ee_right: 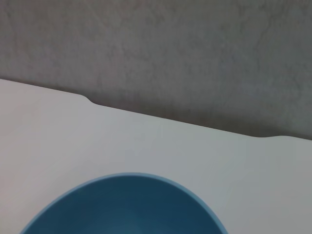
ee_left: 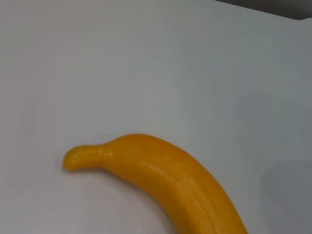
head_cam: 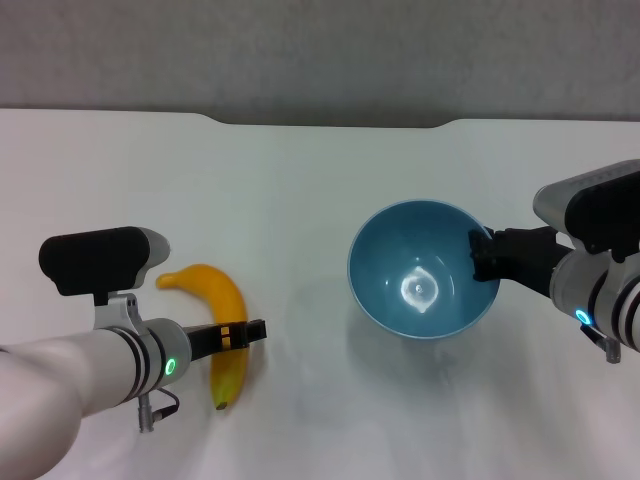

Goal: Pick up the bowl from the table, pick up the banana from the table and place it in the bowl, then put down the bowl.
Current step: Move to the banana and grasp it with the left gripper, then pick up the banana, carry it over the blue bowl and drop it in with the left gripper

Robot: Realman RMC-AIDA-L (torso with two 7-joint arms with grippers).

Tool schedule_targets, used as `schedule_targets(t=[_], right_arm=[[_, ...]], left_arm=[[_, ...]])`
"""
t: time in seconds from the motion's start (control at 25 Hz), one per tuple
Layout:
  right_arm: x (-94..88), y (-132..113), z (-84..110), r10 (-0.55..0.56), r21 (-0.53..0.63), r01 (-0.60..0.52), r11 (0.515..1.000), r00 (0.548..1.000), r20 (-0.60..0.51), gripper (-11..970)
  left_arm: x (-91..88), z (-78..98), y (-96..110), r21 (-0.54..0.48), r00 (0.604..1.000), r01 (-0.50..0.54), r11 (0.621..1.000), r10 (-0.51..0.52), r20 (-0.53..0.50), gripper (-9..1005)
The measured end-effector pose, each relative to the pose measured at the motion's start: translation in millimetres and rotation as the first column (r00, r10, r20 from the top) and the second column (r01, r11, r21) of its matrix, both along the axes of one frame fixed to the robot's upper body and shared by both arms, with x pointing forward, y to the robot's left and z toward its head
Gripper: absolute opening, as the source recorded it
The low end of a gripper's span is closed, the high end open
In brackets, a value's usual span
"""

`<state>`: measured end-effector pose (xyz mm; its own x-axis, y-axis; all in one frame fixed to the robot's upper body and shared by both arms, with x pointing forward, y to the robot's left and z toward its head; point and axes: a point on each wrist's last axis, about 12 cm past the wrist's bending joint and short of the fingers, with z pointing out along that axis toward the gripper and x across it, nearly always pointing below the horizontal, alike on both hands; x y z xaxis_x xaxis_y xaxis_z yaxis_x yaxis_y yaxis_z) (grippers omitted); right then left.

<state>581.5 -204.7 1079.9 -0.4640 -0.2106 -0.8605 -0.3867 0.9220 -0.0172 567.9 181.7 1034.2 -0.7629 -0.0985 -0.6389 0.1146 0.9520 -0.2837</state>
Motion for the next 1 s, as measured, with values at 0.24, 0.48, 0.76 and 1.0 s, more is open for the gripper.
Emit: schedule_targets(t=[0.24,0.48,0.76,1.0], right_arm=[[-0.1,0,0.2,0.000,0.001,0.000,1.000,1.000,0.001,41],[-0.2,0,0.1,0.000,0.000,0.000,1.000,1.000,0.000,40],[-0.5,-1,-1.0,-0.001,-0.001,0.001,1.000,1.000,-0.003,40],[-1.4,-1,-3.3,-0.004,0.002,0.004,1.000,1.000,-0.016,40]], left_arm=[[-0.7,-0.8,0,0.004,1.000,0.000,1.000,0.000,-0.008,751],[-1.4,0.2,0,0.001,1.000,0.004,1.000,-0.004,0.001,629],[-2.1,1.4,0,-0.003,1.000,0.005,1.000,-0.005,0.009,519],[-7.2,18.4,10,-0.046,0.997,-0.025,0.999,0.029,0.078,512]])
